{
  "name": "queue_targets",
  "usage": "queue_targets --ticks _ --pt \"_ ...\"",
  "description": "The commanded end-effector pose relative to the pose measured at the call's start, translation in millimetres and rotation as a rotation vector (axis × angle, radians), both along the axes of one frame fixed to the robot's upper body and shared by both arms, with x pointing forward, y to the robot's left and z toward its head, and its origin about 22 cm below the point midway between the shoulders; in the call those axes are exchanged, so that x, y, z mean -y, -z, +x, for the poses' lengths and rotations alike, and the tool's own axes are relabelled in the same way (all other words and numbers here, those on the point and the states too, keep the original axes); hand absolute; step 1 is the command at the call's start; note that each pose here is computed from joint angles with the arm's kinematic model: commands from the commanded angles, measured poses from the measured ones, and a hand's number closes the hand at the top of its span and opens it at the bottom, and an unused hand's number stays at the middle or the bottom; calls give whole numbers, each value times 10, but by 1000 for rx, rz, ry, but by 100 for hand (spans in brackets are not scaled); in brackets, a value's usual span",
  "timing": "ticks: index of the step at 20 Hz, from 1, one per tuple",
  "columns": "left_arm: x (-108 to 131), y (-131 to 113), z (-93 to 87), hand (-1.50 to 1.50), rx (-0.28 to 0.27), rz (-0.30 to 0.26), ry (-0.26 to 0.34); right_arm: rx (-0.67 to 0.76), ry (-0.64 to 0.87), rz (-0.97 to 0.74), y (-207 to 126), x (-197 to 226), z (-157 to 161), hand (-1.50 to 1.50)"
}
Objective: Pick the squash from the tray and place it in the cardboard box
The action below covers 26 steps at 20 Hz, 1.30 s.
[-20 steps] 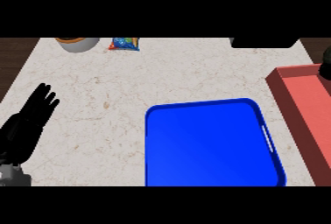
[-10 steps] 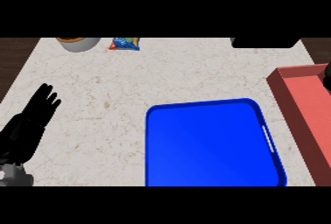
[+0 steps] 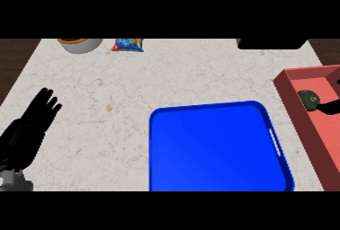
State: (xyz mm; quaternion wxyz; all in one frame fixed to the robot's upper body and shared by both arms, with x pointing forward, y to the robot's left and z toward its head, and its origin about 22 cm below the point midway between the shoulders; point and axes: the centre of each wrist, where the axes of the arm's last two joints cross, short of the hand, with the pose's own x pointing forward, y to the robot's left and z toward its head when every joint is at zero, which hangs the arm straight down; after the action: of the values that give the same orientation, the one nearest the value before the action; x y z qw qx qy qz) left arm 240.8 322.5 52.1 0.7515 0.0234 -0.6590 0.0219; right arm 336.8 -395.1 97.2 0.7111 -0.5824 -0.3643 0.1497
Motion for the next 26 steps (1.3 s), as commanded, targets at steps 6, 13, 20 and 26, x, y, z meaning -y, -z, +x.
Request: queue_targets --ticks 6,13,20,26 --pt "-39 42 -47 0 -4 5 -12 412 7 87 5 51 -115 -150" --pt "33 13 6 0 -7 5 -19 725 127 225 -101 298 -390 -150" --pt "-82 -3 13 0 -2 5 -23 813 182 286 -88 689 -1223 -150" --pt "45 -56 10 0 1 18 -11 778 116 289 -280 978 -1809 -150"
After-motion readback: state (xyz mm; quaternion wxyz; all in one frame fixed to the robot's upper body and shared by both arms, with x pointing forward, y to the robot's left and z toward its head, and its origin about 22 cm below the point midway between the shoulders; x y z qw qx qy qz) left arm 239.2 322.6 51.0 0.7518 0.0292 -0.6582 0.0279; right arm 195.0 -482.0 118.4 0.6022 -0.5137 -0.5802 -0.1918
